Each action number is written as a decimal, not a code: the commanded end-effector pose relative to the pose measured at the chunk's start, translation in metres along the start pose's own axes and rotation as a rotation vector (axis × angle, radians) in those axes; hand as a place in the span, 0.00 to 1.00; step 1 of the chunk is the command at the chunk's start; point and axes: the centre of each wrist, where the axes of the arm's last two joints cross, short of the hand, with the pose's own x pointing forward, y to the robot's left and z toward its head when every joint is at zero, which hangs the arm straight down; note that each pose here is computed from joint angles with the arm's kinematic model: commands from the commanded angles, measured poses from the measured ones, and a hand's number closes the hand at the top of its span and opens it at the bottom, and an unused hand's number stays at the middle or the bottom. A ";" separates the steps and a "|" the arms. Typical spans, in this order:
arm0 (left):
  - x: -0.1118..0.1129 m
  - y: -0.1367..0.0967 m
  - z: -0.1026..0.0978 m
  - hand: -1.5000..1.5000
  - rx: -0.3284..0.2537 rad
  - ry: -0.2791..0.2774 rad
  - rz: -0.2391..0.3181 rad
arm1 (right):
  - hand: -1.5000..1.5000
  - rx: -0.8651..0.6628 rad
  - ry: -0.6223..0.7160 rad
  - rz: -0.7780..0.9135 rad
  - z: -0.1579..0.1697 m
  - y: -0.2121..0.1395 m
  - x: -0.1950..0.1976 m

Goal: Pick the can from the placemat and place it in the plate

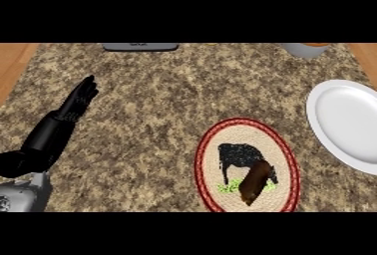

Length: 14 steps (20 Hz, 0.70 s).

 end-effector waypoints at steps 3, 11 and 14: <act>0.014 -0.011 -0.009 0.50 -0.039 -0.023 0.010 | 1.00 0.030 0.046 0.103 -0.014 0.027 -0.039; -0.006 -0.007 -0.015 0.50 -0.022 -0.015 0.014 | 0.00 0.253 0.258 0.046 -0.046 0.075 -0.065; 0.014 -0.009 -0.015 0.50 -0.042 -0.015 0.003 | 0.00 0.221 0.222 -0.003 -0.055 0.071 -0.081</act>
